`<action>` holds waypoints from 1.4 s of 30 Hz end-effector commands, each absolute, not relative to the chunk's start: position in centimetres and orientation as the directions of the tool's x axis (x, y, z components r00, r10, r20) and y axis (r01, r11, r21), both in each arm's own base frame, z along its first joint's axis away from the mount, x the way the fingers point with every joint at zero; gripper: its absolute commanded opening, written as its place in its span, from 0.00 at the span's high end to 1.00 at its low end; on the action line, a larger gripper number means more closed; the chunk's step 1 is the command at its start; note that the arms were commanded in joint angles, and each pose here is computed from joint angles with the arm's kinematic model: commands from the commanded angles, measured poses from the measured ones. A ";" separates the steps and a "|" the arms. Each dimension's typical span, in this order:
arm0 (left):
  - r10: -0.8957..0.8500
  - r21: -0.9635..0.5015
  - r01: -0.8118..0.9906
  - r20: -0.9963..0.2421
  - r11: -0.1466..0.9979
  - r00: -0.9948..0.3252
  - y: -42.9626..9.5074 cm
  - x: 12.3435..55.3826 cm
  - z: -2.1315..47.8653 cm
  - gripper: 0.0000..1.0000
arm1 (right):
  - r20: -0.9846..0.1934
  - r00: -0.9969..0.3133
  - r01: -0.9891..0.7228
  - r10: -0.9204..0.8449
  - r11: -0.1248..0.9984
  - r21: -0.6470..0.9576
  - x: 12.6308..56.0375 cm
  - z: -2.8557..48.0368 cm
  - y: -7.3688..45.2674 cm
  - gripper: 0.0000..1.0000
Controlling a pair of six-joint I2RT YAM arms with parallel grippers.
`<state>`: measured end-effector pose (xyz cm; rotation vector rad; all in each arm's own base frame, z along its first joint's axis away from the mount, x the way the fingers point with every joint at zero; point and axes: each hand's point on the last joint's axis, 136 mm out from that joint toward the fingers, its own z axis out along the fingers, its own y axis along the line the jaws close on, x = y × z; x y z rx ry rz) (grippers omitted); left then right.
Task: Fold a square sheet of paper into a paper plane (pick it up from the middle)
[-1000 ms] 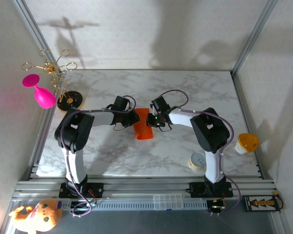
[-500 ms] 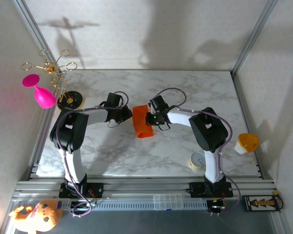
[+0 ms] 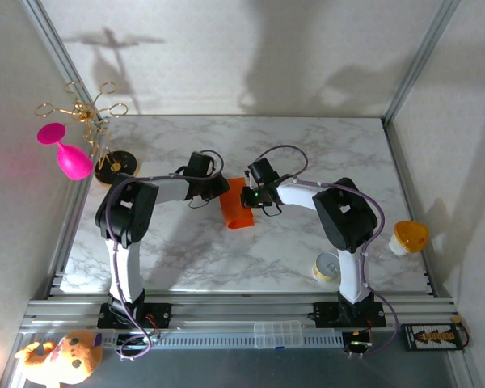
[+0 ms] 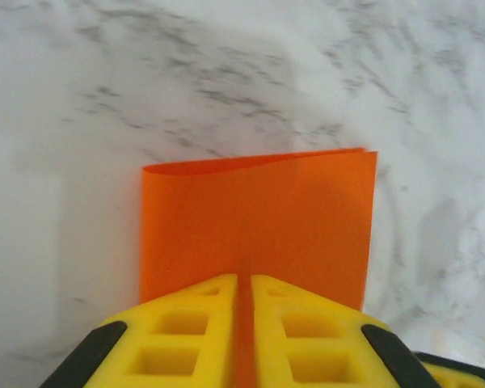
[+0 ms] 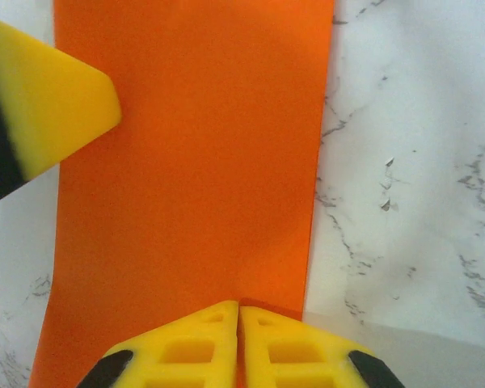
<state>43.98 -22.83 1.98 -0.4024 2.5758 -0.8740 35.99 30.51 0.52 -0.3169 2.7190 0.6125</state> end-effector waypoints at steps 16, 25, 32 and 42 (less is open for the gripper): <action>-0.426 -0.542 -0.159 -0.413 0.825 -0.805 -16.6 47.8 5.8 0.87 | -0.090 -0.963 -0.259 -0.256 0.966 0.020 29.9 -7.6 20.5 0.89; -0.359 -0.644 -0.069 -0.332 0.762 -0.872 -23.2 45.0 5.7 0.87 | -0.078 -0.960 -0.272 -0.269 0.962 0.019 29.6 -8.0 20.4 0.89; -0.402 -0.552 -0.168 -0.335 0.817 -0.852 -22.0 47.1 2.7 0.87 | -0.073 -0.958 -0.278 -0.276 0.960 0.019 29.4 -8.0 20.4 0.89; -0.464 -0.363 -0.322 -0.431 0.874 -0.774 -14.7 49.2 2.3 0.88 | -0.078 -0.957 -0.282 -0.280 0.959 0.015 29.5 -7.9 20.3 0.89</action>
